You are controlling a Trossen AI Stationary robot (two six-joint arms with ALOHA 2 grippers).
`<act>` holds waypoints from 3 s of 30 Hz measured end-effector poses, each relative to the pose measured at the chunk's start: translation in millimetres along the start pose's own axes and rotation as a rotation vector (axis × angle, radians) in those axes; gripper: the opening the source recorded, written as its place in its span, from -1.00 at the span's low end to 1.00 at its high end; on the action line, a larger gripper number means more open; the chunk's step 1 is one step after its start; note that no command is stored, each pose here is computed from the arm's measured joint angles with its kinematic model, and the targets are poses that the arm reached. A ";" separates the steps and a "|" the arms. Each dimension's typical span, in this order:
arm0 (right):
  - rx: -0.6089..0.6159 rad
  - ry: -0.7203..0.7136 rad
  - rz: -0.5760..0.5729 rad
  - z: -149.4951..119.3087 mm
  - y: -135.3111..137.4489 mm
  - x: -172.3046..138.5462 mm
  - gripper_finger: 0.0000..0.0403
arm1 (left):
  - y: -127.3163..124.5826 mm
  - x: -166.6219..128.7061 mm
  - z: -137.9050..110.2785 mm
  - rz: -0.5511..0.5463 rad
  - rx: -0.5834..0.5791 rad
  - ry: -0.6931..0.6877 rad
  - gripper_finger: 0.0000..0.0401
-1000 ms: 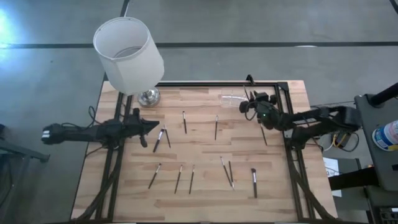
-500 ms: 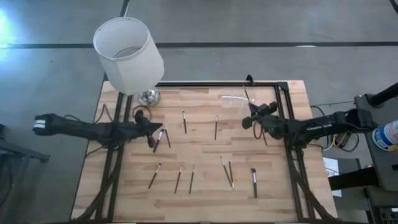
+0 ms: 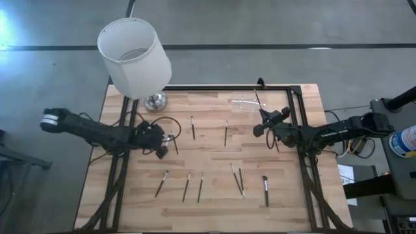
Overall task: Put items in baskets/containers
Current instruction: Put the foundation brush into the transparent organizer
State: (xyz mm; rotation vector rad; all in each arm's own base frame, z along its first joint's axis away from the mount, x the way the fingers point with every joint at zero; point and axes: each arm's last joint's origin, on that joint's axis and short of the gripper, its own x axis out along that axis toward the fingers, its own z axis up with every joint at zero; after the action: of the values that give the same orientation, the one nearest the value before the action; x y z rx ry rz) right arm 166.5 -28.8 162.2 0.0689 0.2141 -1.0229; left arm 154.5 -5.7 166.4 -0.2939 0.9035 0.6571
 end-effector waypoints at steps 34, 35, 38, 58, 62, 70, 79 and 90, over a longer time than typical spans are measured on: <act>-0.003 0.000 0.000 0.0 0.0 0.0 -0.96 | -30.5 26.6 8.4 0.030 -0.089 0.250 -0.32; -0.003 0.000 0.000 0.0 0.0 0.0 -0.96 | -30.6 27.5 8.0 0.033 -0.087 0.253 -0.33; -0.003 0.000 0.000 0.0 0.0 0.0 -0.96 | -31.3 31.4 5.6 0.041 -0.081 0.261 -0.34; -0.003 0.001 0.001 0.0 0.0 0.0 -0.96 | -36.6 32.9 0.2 0.033 0.058 0.224 -0.86; -0.007 0.001 0.002 -0.1 0.0 0.0 -0.96 | -35.2 18.5 2.7 0.036 0.083 0.127 -0.86; -0.022 0.007 0.011 -4.2 -0.3 -1.5 -0.96 | -32.8 -14.7 -5.6 -0.062 0.061 -0.173 -0.86; 0.119 -0.069 0.241 -16.1 -2.1 -11.1 -0.96 | -31.2 -16.6 -17.2 -0.467 -0.013 -0.740 -0.86; 0.144 -0.119 0.573 -21.9 19.9 -14.1 -0.96 | -24.2 -17.9 -7.8 -0.608 0.013 -0.958 -0.86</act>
State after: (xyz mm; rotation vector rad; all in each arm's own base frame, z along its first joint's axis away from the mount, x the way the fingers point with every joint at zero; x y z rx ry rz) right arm 173.3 -3.2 143.0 0.1883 0.0056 -0.4676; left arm 157.2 -35.4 175.3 -0.1886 -0.1166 0.1627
